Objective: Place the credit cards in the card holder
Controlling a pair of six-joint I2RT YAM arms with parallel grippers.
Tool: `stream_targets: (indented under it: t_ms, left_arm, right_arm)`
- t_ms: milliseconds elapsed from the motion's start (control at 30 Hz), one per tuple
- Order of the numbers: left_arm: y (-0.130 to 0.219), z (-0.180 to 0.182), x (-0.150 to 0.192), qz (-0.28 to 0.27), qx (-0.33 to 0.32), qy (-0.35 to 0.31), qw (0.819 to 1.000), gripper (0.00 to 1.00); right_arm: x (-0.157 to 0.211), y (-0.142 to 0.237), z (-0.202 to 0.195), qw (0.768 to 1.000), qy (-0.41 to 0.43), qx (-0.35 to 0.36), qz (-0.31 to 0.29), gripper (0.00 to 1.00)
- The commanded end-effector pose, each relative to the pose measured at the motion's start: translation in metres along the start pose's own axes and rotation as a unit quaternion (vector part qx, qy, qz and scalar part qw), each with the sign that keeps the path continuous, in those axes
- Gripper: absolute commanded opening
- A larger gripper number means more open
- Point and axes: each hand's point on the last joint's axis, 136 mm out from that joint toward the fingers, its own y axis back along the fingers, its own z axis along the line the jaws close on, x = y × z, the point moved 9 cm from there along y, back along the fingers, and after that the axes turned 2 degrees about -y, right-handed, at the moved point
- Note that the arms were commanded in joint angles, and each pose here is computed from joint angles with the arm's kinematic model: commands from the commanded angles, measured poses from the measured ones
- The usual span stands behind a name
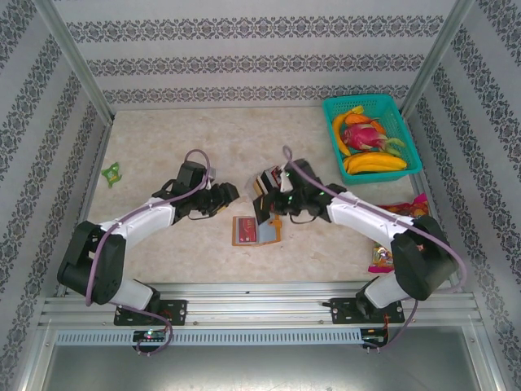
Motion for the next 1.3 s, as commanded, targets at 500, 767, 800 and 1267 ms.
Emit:
stream_targets:
  t_ms: [500,767,800,1267]
  left_arm:
    - [-0.028,-0.011,0.040,0.074,-0.061,-0.084,0.992,0.57]
    - [-0.016,-0.030,0.032,0.033,-0.035,-0.083,0.995,0.56]
    - [-0.014,-0.023,0.031,0.024,-0.067,-0.074,0.995,0.57]
    - [-0.037,0.005,0.036,0.069,-0.081,-0.045,0.993,0.60]
  right_arm:
    - [0.031,0.004,-0.050,0.983,0.006,0.182,-0.032,0.01]
    - [0.019,0.017,-0.025,0.995,-0.001,0.077,-0.064,0.01]
    - [0.018,0.017,-0.022,0.996,0.001,0.072,-0.059,0.01]
    - [0.035,-0.021,-0.082,0.980,-0.062,0.189,-0.001,0.00]
